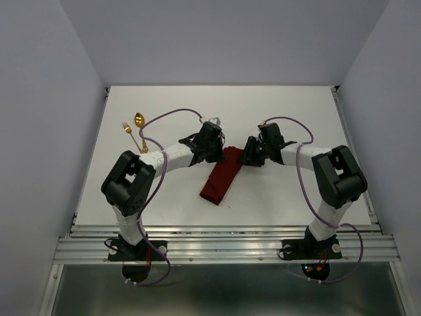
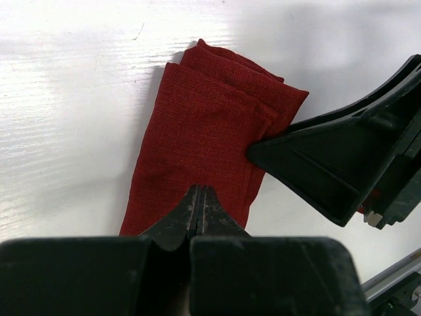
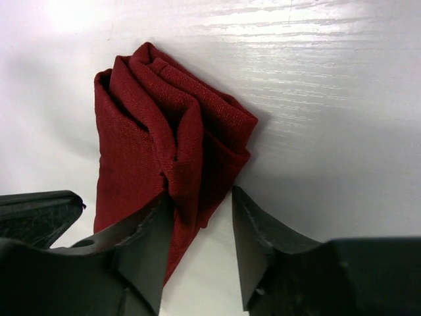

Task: Fold the napkin into a case and place the utensils inside
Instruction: Move the smaller rectangle folded napkin to the center of the board, then pick up the top corner of the smaller rectangle folded napkin from the center of the board.

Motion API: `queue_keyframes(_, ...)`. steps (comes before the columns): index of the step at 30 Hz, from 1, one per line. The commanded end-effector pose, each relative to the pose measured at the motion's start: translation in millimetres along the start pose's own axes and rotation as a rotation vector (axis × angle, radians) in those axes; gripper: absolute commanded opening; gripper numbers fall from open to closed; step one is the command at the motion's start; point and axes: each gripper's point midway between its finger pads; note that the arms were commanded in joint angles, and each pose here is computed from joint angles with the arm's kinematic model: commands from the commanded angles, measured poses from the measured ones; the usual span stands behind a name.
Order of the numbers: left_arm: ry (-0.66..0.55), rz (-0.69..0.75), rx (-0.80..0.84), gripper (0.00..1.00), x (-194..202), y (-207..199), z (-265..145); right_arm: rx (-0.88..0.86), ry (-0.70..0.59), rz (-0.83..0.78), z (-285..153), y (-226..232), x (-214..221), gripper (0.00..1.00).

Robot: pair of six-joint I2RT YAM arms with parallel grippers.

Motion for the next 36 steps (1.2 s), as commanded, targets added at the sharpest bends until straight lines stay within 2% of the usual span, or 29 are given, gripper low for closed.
queue_keyframes(1, -0.011, 0.000, 0.044, 0.00, -4, -13, -12, -0.007, -0.084, -0.005, 5, 4, -17, 0.43)
queue_keyframes(5, 0.005, -0.002, 0.051, 0.00, 0, -13, -9, -0.033, -0.099, -0.014, 6, 9, -21, 0.29)
queue_keyframes(10, 0.005, -0.001, 0.059, 0.00, 2, -13, -11, -0.060, -0.120, -0.024, 6, 15, -28, 0.25)
queue_keyframes(13, 0.019, 0.015, 0.070, 0.00, 6, -13, -14, -0.070, -0.109, -0.016, 10, 16, -27, 0.18)
queue_keyframes(16, 0.073, 0.028, 0.096, 0.00, 19, -11, -21, -0.056, -0.101, 0.011, 11, 13, -24, 0.03)
queue_keyframes(17, 0.074, 0.030, 0.111, 0.00, 20, -13, -26, -0.049, -0.098, 0.020, 11, 11, -22, 0.01)
queue_keyframes(25, 0.135, 0.041, 0.128, 0.00, 51, 3, -51, 0.048, -0.077, 0.110, -12, -8, 6, 0.01)
queue_keyframes(26, 0.119, 0.046, 0.126, 0.00, 50, 3, -56, 0.069, -0.056, 0.123, -14, -14, 22, 0.01)
queue_keyframes(30, 0.047, 0.050, 0.101, 0.01, 39, 4, -63, 0.071, -0.061, 0.197, -25, -19, 41, 0.01)
queue_keyframes(31, 0.035, 0.050, 0.101, 0.02, 36, 3, -64, 0.064, -0.070, 0.215, -26, -17, 41, 0.02)
queue_keyframes(34, 0.008, 0.070, 0.113, 0.12, 26, -6, -67, 0.100, -0.096, 0.214, -33, -21, 36, 0.22)
queue_keyframes(35, 0.009, 0.081, 0.109, 0.16, 26, -8, -68, 0.114, -0.111, 0.203, -36, -22, 32, 0.36)
queue_keyframes(36, -0.003, 0.091, 0.097, 0.22, 23, -8, -67, 0.157, -0.093, 0.201, -41, -29, 38, 0.44)
Point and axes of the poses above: each gripper's point midway between its finger pads, its own z axis out along the fingers, its own y axis along the line the jaws close on, x = y × z, and after that the axes turned 10 degrees about -z, right-handed
